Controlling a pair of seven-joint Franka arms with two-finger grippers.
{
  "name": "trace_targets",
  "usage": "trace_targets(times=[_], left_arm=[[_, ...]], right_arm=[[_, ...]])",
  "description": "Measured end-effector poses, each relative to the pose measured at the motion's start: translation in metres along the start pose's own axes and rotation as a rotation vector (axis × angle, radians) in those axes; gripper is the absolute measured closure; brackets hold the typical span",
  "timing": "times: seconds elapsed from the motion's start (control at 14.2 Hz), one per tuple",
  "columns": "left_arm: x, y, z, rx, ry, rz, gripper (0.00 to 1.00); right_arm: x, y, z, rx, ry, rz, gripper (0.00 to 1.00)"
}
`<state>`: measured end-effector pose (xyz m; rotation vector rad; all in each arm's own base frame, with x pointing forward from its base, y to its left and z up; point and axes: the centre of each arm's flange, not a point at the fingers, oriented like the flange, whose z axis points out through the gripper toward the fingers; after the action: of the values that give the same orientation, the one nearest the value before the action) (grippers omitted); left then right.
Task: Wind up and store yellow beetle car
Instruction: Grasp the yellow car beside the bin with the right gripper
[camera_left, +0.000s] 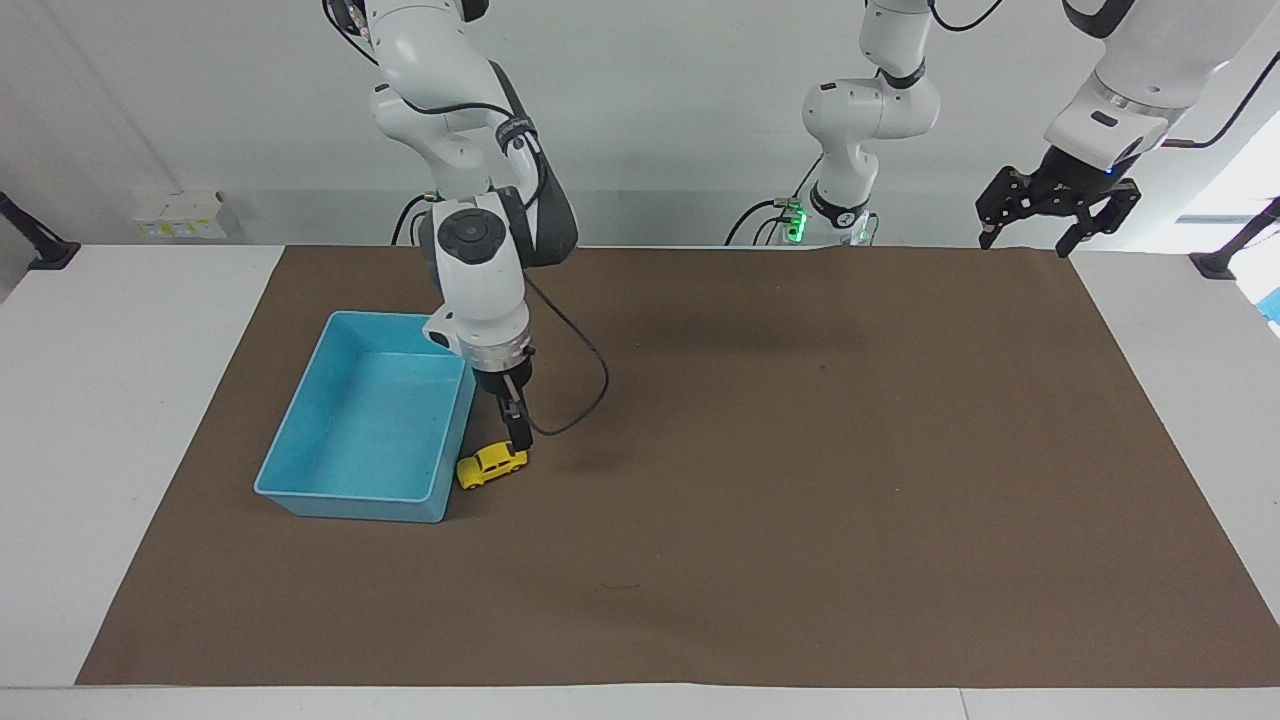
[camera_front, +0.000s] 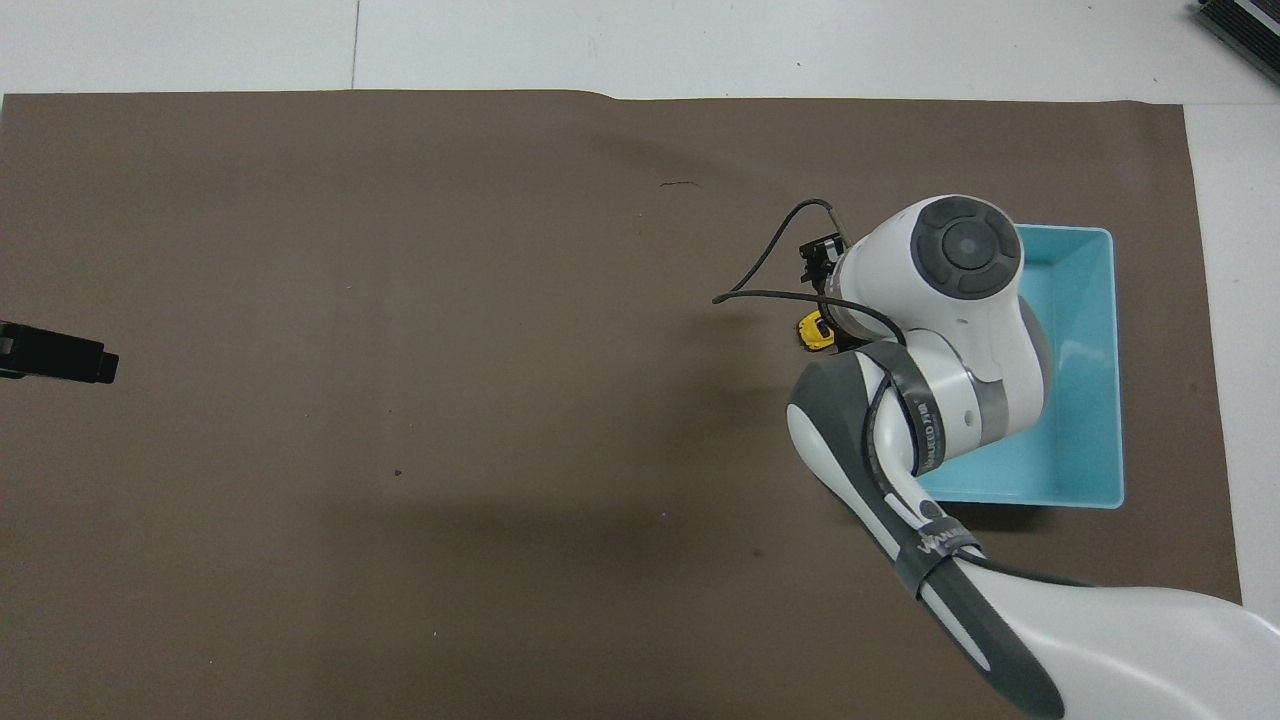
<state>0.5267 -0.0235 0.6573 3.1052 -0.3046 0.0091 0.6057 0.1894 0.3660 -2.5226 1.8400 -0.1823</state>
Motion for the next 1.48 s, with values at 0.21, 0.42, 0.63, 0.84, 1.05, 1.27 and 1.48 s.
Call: trace_targets(times=[0.21, 0.42, 0.63, 0.84, 1.05, 1.27, 1.48], left_arm=[[0.005, 0.002, 0.004, -0.001, -0.008, -0.023, 0.00], [0.006, 0.005, 0.005, -0.001, -0.009, -0.074, 0.00], [0.006, 0.008, 0.005, -0.001, -0.009, -0.084, 0.00], [0.006, 0.008, 0.005, -0.002, -0.009, -0.086, 0.00], [0.007, 0.012, 0.005, -0.002, -0.009, -0.080, 0.00], [0.007, 0.014, 0.003, -0.001, -0.005, -0.075, 0.00], [0.007, 0.015, 0.002, -0.002, -0.005, -0.074, 0.00]], right_arm=[[-0.006, 0.005, 0.032, -0.020, 0.051, 0.064, 0.00], [0.000, 0.008, 0.052, -0.029, 0.093, 0.075, 0.00], [0.003, 0.012, 0.060, -0.022, 0.112, 0.056, 0.00], [0.008, 0.014, 0.064, -0.013, 0.115, 0.055, 0.00], [0.014, 0.015, 0.066, -0.012, 0.117, 0.063, 0.00], [0.022, 0.016, 0.067, -0.014, 0.118, 0.074, 0.00], [0.021, 0.016, 0.067, -0.015, 0.120, 0.065, 0.14]])
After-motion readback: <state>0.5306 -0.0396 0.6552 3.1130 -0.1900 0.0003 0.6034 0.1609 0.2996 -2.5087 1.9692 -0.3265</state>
